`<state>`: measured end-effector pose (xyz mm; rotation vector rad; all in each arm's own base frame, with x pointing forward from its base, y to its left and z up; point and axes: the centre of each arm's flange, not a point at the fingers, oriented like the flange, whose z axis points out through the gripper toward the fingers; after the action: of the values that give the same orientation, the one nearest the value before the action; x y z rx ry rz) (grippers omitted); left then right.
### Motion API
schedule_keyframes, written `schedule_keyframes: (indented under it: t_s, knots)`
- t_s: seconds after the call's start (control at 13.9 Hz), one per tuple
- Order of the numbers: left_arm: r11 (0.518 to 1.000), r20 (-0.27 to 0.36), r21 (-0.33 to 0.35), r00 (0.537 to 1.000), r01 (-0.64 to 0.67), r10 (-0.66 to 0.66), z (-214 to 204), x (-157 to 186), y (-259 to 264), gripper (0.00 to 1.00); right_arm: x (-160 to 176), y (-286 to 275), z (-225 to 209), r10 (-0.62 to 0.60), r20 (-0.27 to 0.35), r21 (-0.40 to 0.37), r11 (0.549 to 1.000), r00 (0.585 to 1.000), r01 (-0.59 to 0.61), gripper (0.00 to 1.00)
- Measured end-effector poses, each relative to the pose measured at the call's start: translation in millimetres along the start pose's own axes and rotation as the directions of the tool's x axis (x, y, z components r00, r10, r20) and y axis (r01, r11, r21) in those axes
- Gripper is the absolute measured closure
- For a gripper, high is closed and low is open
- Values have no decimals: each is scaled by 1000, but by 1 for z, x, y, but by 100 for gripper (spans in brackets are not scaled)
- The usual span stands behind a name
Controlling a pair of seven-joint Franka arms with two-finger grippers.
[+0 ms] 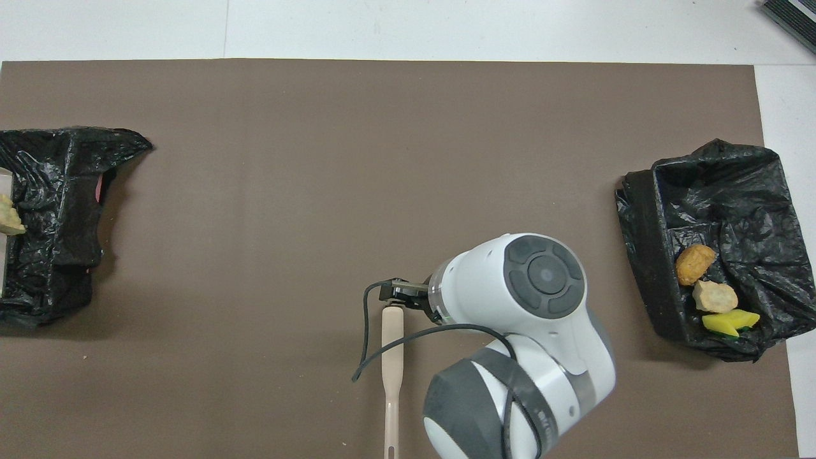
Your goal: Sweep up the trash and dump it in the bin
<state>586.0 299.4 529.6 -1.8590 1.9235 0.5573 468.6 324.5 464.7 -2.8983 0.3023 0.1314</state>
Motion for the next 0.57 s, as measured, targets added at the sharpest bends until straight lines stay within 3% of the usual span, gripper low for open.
schedule_keyframes:
  t_s: [0.36,0.57]
  knots:
    - [1000,227,-10,974,-22,23,-21,41,-15,69,15,8,-32,-72,-12,-52,996,997,72,0]
    - [1000,287,5,958,-19,17,-40,40,-10,69,22,15,-43,-88,-25,-88,992,996,86,0]
